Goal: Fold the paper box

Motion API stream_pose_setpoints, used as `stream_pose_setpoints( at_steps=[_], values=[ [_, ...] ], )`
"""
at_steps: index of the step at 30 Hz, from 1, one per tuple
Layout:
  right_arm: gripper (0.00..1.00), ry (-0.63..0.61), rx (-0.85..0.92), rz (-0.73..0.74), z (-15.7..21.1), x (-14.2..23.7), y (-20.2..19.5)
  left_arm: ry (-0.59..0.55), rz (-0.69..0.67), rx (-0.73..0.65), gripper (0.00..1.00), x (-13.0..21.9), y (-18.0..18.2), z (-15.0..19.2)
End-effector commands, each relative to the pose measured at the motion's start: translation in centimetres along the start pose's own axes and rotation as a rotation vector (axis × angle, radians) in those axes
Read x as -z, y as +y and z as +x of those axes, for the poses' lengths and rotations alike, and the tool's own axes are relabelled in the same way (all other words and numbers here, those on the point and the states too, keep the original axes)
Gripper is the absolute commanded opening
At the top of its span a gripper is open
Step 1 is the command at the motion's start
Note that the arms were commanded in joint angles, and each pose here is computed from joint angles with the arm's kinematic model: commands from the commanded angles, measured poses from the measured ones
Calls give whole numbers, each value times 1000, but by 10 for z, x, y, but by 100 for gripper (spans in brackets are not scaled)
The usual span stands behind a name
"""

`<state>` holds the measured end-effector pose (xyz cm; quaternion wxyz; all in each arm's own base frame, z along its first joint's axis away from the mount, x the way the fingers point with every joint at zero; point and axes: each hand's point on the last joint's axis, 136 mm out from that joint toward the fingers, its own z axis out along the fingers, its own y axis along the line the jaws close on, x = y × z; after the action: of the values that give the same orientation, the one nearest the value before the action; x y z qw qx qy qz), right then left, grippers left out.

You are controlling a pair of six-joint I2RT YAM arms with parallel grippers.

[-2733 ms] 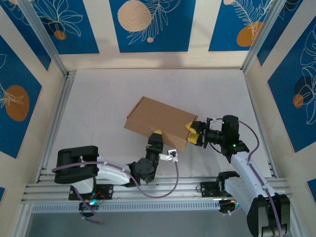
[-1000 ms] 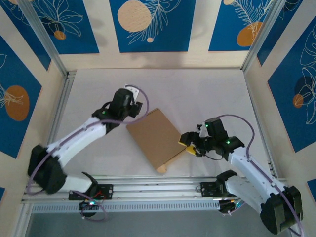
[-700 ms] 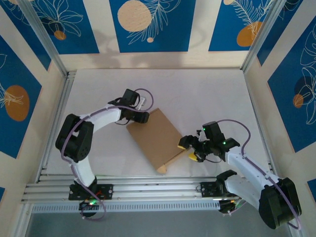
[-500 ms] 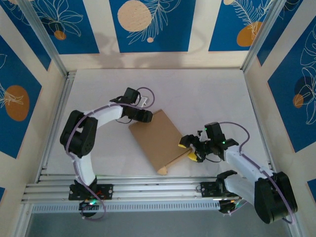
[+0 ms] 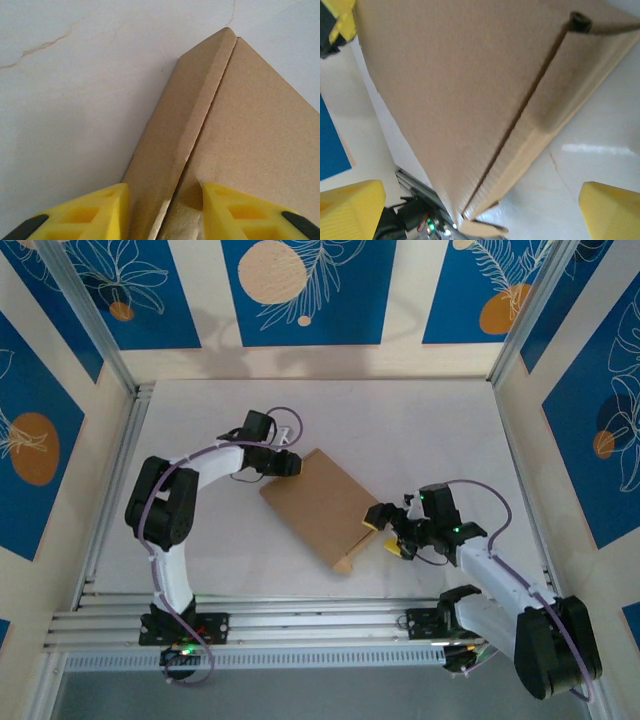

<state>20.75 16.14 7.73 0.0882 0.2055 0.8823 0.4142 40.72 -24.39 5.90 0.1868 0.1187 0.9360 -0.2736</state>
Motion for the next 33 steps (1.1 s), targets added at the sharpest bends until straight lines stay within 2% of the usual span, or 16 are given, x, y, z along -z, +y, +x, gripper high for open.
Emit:
stream_pose_setpoints(
  at_steps=[1, 5, 11, 16, 25, 30, 33],
  values=[
    [99, -53, -50, -36, -23, -14, -4, 258, -196, 115, 36, -27, 63, 79],
    [100, -13, -96, -31, -29, -35, -5, 286, -188, 129, 31, -30, 64, 88],
    [100, -25, -59, -8, -37, -59, -3, 315, -134, 168, 25, -35, 57, 99],
    [100, -74, -9, -216, -56, -64, 41, 320, -94, 194, 22, -35, 50, 104],
    [83, -169, 137, -520, -62, -29, 132, 325, -76, 209, 22, -31, 43, 112],
    [77, -214, 195, -459, -57, -18, 131, 321, -82, 208, 23, -26, 42, 111],
    [64, -233, 168, -417, -58, -13, 121, 303, -77, 206, 30, -20, 39, 108]
  ],
)
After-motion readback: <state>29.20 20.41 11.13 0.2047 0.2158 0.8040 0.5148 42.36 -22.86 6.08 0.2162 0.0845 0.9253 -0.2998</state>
